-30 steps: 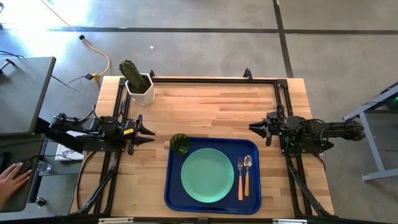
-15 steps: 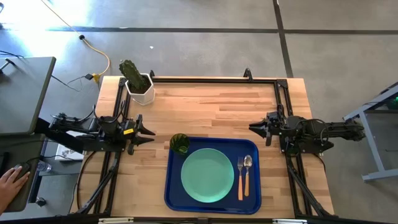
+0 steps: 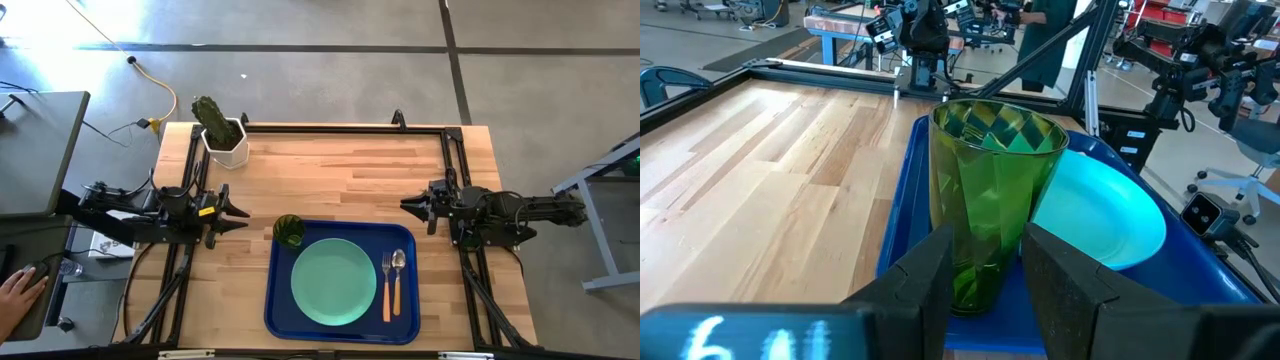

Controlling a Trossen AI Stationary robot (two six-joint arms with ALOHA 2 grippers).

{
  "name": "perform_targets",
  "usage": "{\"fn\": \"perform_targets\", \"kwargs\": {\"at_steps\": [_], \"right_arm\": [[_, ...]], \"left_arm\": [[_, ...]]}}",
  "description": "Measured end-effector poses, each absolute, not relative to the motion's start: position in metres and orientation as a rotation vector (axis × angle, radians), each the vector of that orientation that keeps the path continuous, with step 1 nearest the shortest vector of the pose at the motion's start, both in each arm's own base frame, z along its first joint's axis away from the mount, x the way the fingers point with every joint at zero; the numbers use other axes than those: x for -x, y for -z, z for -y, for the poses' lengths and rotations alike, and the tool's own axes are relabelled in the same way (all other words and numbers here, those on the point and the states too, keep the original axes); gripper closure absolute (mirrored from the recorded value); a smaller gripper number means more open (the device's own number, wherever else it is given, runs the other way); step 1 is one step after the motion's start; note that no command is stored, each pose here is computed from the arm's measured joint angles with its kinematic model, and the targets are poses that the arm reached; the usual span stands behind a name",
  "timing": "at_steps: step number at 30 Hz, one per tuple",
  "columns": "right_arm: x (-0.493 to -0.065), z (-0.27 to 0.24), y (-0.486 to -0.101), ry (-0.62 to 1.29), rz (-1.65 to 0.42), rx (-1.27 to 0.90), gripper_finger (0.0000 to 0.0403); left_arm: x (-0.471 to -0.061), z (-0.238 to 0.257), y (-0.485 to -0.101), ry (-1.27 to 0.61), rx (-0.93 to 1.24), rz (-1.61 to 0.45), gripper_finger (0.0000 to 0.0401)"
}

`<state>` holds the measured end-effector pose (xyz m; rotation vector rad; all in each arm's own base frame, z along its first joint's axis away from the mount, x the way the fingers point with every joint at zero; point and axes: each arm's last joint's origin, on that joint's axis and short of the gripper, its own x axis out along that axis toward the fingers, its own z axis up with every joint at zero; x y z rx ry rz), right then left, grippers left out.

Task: Pick and place plate/cup/fork/spoon on tray
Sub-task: Return to Home Position

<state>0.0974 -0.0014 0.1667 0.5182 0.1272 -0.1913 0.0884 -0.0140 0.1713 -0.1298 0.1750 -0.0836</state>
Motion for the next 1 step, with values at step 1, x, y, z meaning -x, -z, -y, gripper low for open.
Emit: {"fn": "perform_targets", "kwargs": {"at_steps": [1], "right_arm": [[-0.0974,0.0014,-0.1667,0.191,-0.128,-0.519,0.0321]], "left_arm": [[-0.0884,0.014,-0.1713,0.084,0.13,-0.175,0.0291]]}}
